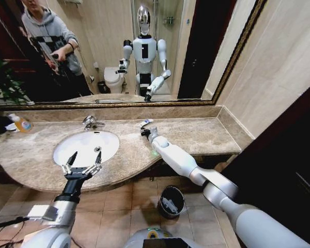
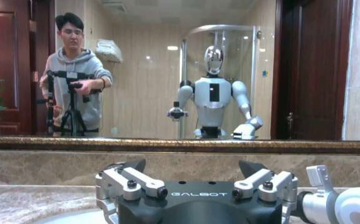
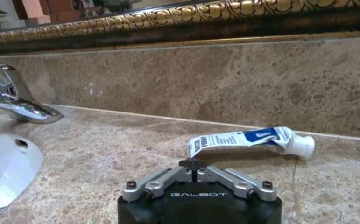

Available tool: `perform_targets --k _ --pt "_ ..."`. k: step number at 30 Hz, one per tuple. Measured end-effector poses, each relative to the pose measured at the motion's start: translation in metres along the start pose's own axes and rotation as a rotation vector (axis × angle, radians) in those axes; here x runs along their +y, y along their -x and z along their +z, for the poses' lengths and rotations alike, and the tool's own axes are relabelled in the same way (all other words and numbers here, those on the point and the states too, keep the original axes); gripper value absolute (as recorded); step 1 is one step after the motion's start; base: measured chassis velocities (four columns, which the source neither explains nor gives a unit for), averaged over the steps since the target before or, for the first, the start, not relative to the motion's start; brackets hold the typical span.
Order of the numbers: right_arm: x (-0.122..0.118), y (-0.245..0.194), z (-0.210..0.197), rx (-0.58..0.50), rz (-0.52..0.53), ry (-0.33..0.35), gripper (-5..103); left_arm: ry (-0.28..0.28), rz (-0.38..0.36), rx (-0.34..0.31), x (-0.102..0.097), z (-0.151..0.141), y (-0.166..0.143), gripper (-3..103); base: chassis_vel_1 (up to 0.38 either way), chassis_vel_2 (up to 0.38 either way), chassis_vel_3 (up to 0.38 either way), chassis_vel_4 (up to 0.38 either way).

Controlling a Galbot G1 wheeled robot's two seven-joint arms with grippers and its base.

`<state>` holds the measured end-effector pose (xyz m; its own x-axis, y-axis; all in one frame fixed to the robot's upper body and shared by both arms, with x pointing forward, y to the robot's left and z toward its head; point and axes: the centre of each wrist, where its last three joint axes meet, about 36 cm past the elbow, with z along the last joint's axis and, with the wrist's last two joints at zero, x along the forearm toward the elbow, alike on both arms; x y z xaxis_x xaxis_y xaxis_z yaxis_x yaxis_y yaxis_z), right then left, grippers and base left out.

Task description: Pick up the trash from the sink and place it in the trash bin.

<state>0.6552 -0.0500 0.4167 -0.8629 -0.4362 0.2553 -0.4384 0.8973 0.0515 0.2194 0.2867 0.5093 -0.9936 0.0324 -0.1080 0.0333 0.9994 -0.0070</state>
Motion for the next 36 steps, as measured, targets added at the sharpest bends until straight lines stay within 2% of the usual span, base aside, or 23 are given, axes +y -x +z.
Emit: perform_targets --k 9,25,31,36 --pt "-0.002 -0.004 -0.004 -0.014 0.0 -0.003 0 0.0 0.0 0.0 0.0 0.0 0.0 100 0.0 0.0 0.0 0.0" --pt "-0.034 -0.042 -0.008 -0.055 0.008 -0.049 0 0.0 0.0 0.0 0.0 0.0 0.0 100 0.0 0.0 0.0 0.0" --pt "-0.053 -0.067 -0.001 -0.088 0.006 -0.113 0 0.0 0.0 0.0 0.0 0.0 0.0 100 0.0 0.0 0.0 0.0" --pt "-0.075 -0.096 0.02 -0.151 0.016 -0.2 0 0.0 0.0 0.0 0.0 0.0 0.0 100 0.0 0.0 0.0 0.0"
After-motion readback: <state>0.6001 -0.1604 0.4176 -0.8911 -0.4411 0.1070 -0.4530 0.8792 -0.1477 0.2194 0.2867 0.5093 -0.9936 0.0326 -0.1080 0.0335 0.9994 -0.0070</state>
